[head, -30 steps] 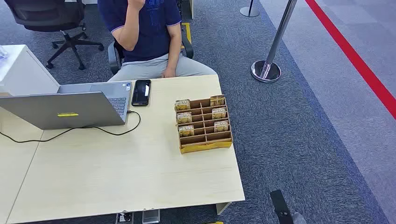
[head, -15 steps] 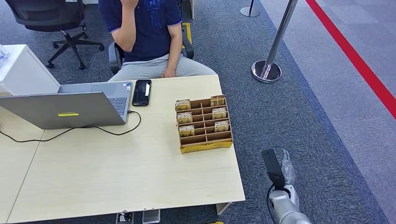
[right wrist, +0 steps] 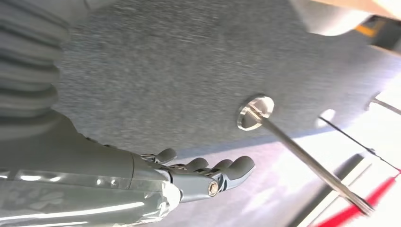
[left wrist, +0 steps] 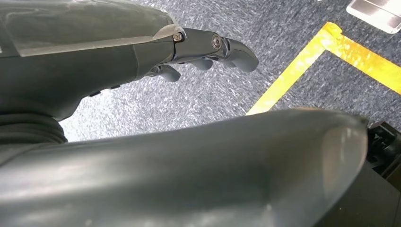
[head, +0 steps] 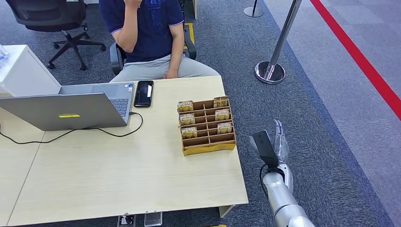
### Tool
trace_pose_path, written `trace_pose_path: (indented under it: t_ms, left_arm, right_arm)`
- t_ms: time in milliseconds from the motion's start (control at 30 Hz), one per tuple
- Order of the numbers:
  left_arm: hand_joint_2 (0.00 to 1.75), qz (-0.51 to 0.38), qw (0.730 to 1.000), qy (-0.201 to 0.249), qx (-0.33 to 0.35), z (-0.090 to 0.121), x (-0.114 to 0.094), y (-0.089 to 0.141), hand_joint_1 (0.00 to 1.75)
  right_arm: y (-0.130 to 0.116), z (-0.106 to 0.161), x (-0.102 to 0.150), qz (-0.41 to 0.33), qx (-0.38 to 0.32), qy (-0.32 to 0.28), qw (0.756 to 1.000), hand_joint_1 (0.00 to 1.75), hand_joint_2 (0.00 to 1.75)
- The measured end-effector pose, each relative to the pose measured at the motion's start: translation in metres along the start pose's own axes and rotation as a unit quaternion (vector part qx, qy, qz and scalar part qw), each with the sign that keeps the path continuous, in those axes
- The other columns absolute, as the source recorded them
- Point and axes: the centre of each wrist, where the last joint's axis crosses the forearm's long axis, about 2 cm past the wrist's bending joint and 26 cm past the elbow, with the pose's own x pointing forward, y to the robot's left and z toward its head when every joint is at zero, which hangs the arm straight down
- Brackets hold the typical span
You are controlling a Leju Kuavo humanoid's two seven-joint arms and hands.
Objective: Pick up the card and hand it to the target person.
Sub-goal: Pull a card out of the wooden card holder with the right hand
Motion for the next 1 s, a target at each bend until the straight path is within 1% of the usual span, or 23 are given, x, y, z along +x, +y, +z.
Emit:
trace_pose_path:
  t_ms: [333,400,433,467,533,567,633,733,800,867,933,1000]
  left_arm:
    - [0.0,0.002,1.0,-0.008,0.002,0.0,-0.001,-0.001,0.0]
    - [0.0,0.002,1.0,-0.009,0.002,0.0,-0.001,-0.001,0.0]
    - [0.0,0.002,1.0,-0.009,0.002,0.0,-0.001,-0.001,0.0]
    - [0.0,0.002,1.0,-0.009,0.002,0.0,-0.001,-0.001,0.0]
    - [0.0,0.002,1.0,-0.009,0.002,0.0,-0.001,-0.001,0.0]
    - [0.0,0.002,1.0,-0.009,0.001,0.0,-0.001,-0.001,0.0]
    - [0.0,0.002,1.0,-0.009,0.0,0.0,-0.001,-0.001,0.0]
    - [0.0,0.002,1.0,-0.009,-0.001,0.0,-0.002,-0.002,0.0]
    - [0.0,0.002,1.0,-0.009,-0.001,0.0,-0.002,-0.002,0.0]
    - [0.0,0.003,1.0,-0.009,-0.001,0.0,-0.002,-0.002,0.0]
    - [0.0,0.008,1.0,-0.01,-0.002,0.0,-0.002,-0.002,0.0]
    - [0.0,0.012,1.0,-0.012,-0.003,0.0,-0.002,-0.002,0.0]
  right_arm:
    - [-0.007,-0.002,0.048,-0.019,-0.013,-0.114,0.993,0.01,1.75]
    - [-0.008,0.0,0.055,-0.022,-0.014,-0.134,0.991,0.17,1.75]
    - [-0.009,0.001,0.059,-0.023,-0.014,-0.143,0.989,0.41,1.75]
    - [-0.009,0.003,0.062,-0.025,-0.013,-0.152,0.988,0.82,1.75]
    - [-0.009,0.005,0.068,-0.029,-0.008,-0.167,0.986,1.52,1.75]
    - [-0.009,0.006,0.07,-0.031,-0.004,-0.173,0.984,1.72,1.75]
    - [-0.008,0.008,0.075,-0.035,0.004,-0.185,0.982,1.75,1.75]
    - [-0.006,0.011,0.08,-0.038,0.017,-0.197,0.979,1.75,1.75]
    - [-0.005,0.013,0.082,-0.038,0.023,-0.203,0.978,1.6,1.75]
    - [-0.004,0.015,0.083,-0.034,0.027,-0.208,0.977,0.91,1.75]
    - [-0.003,0.017,0.084,-0.025,0.033,-0.21,0.977,0.33,1.75]
    - [-0.001,0.018,0.086,-0.008,0.039,-0.211,0.977,0.33,1.75]
